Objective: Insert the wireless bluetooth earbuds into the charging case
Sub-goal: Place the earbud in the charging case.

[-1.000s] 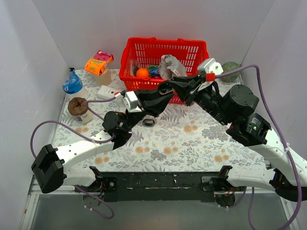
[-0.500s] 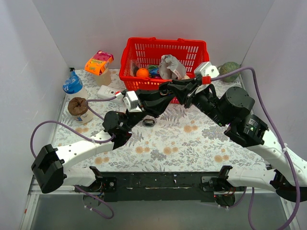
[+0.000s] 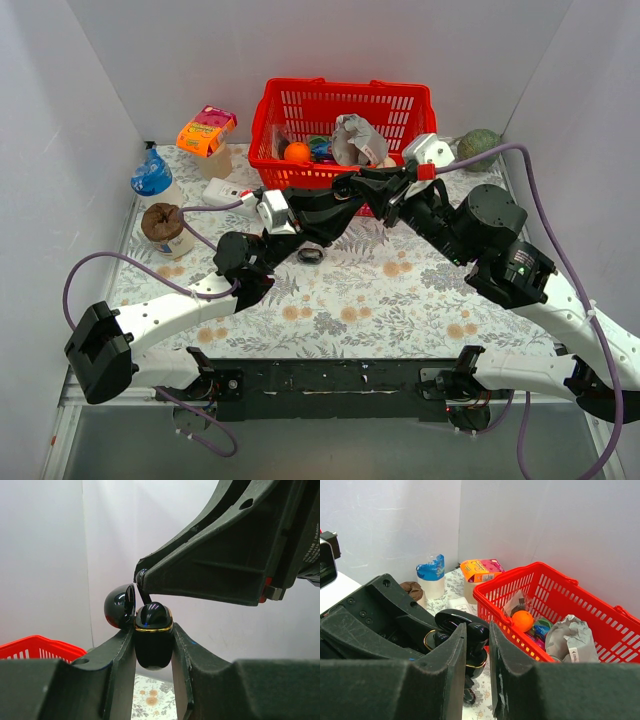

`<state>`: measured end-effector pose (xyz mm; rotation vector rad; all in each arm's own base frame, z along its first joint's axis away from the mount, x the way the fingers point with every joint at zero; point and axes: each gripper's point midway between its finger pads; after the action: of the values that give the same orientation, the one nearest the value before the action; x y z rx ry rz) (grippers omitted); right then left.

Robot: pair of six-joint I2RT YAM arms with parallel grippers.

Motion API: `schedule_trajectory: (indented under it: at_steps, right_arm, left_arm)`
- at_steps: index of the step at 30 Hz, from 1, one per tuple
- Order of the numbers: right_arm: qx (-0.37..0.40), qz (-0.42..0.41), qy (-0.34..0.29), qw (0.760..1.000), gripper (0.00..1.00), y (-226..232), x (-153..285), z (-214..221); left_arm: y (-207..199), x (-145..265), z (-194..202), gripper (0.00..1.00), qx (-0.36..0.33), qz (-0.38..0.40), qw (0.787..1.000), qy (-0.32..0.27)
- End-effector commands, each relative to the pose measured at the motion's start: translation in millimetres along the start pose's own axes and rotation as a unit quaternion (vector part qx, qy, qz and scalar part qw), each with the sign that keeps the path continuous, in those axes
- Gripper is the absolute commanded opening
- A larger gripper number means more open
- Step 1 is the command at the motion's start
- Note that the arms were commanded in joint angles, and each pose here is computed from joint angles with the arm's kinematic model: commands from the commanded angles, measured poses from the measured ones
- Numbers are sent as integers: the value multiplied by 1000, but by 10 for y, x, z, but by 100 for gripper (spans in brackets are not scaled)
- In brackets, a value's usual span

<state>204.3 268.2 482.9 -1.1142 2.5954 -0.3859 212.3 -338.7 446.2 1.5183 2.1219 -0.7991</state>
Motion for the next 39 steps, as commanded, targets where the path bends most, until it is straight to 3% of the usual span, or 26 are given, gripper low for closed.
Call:
schedule_trajectory:
  at_steps: [1, 23, 26, 28, 29, 39]
  right_arm:
    - [0, 11, -28, 1000, 1, -59, 39, -139]
    - [-5, -31, -28, 999, 1, 108, 116, -76]
    - [-7, -34, -27, 999, 15, 119, 112, -71]
    - [-9, -32, -28, 999, 18, 110, 120, -85]
    - [-10, -32, -29, 999, 25, 107, 121, -91]
    - [-17, -34, -35, 999, 45, 109, 102, -152]
  left_arm:
    - [-131, -82, -354, 0, -8, 17, 999, -38]
    - [-103, -143, -356, 0, -16, 15, 999, -40]
    - [-104, -143, -359, 0, -17, 16, 999, -41]
    - [-102, -141, -345, 0, -16, 16, 999, -39]
    - [-102, -138, -337, 0, -16, 16, 999, -38]
    - [-96, -133, -308, 0, -15, 16, 999, -35]
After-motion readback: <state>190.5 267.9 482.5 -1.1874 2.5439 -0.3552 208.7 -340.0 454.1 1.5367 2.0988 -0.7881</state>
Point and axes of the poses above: each gripper's point midway between its finger pads, its own x axis back along the fingers, its own y axis along the line the jaws close on, z = x × y, and after that the axes turned 15 degrees about x, right-handed
